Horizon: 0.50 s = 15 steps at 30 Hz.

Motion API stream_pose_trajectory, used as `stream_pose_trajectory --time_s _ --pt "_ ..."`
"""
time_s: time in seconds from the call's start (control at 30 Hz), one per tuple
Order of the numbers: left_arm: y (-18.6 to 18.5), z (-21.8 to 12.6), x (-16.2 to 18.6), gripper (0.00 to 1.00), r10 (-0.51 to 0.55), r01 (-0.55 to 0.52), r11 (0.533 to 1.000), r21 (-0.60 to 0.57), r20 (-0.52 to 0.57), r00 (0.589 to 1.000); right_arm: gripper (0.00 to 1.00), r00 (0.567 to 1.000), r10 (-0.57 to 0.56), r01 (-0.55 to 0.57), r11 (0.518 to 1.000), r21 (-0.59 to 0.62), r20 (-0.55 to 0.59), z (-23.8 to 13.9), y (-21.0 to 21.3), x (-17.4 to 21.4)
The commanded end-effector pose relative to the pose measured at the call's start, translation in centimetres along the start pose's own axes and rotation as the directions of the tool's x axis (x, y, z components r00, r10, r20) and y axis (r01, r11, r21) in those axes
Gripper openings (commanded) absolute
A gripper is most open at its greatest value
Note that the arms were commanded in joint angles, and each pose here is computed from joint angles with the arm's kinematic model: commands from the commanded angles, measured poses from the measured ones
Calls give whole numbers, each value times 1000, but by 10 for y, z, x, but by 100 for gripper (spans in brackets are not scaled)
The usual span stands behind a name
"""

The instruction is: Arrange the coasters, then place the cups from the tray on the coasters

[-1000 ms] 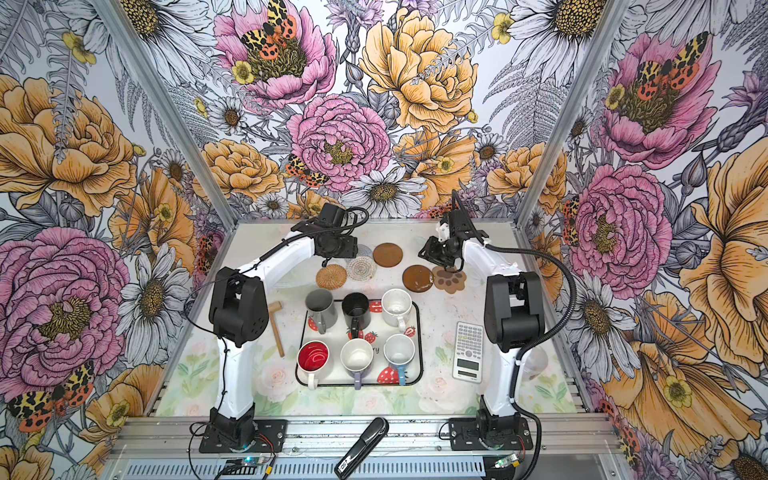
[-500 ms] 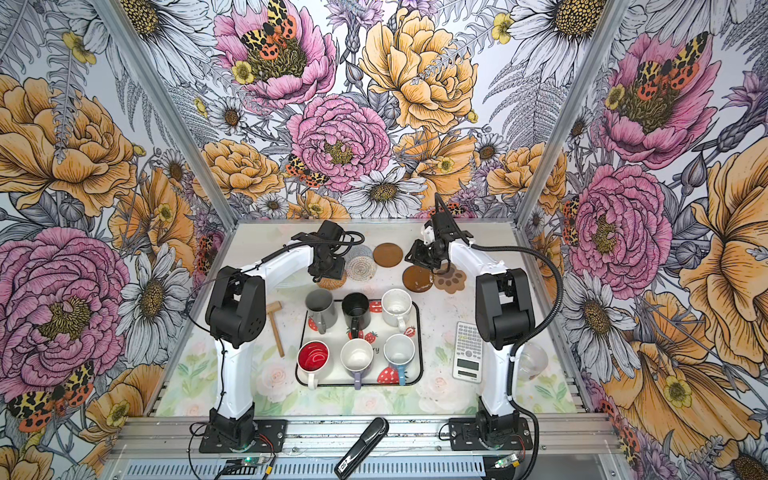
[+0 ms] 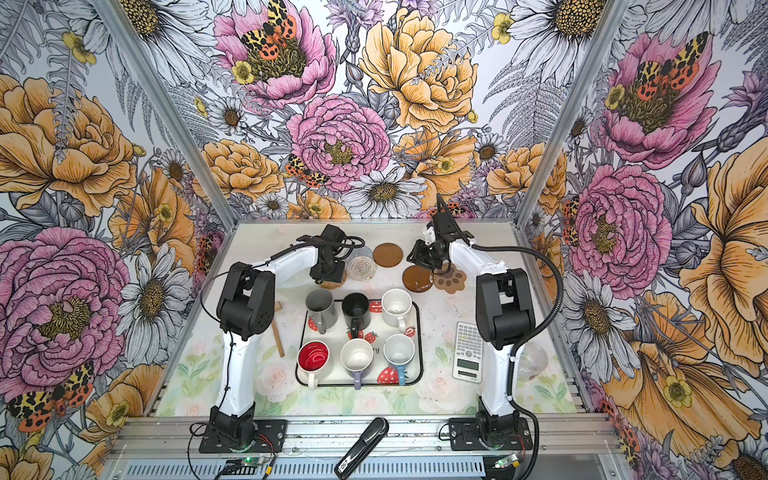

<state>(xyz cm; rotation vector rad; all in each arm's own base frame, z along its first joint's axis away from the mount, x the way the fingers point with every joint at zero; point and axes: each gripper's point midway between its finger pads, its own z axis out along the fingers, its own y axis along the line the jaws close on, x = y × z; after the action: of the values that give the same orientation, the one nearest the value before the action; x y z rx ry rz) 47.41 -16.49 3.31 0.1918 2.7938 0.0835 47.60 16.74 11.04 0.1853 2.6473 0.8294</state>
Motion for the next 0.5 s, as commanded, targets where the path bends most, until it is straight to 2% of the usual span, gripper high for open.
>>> stream_pose_trajectory --time_s 0.0,0.47 --pt "20 18 1 55 -10 8 996 -86 -16 1000 37 1000 -6 6 1000 8 20 -10 6 1" --pt "63 33 -7 57 -60 52 985 -166 -39 997 37 1000 -7 7 1000 7 24 -11 7 0"
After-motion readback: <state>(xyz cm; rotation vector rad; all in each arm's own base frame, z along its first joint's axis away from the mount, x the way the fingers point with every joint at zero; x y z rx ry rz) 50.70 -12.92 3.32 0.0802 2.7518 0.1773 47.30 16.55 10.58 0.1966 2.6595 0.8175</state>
